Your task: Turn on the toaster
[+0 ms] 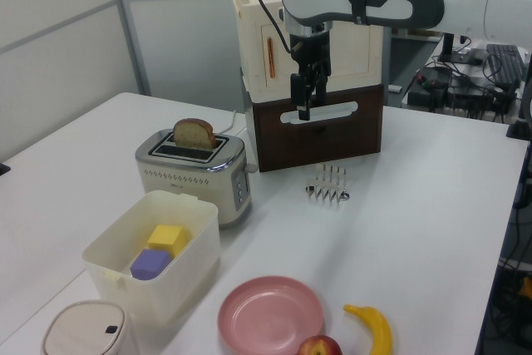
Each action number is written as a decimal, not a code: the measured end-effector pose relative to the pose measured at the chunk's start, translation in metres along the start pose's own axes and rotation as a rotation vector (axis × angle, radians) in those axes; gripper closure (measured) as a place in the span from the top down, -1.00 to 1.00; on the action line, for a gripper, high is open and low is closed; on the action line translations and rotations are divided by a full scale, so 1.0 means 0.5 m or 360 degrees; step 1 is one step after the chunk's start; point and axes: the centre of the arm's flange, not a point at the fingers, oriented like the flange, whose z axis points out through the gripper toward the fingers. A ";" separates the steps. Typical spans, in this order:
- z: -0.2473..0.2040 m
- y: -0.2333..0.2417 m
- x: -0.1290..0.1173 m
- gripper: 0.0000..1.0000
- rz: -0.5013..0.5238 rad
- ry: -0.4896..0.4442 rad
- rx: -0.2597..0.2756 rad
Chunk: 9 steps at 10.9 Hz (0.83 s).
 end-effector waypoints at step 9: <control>0.001 0.000 0.000 -0.37 0.0000 -0.0002 0.0001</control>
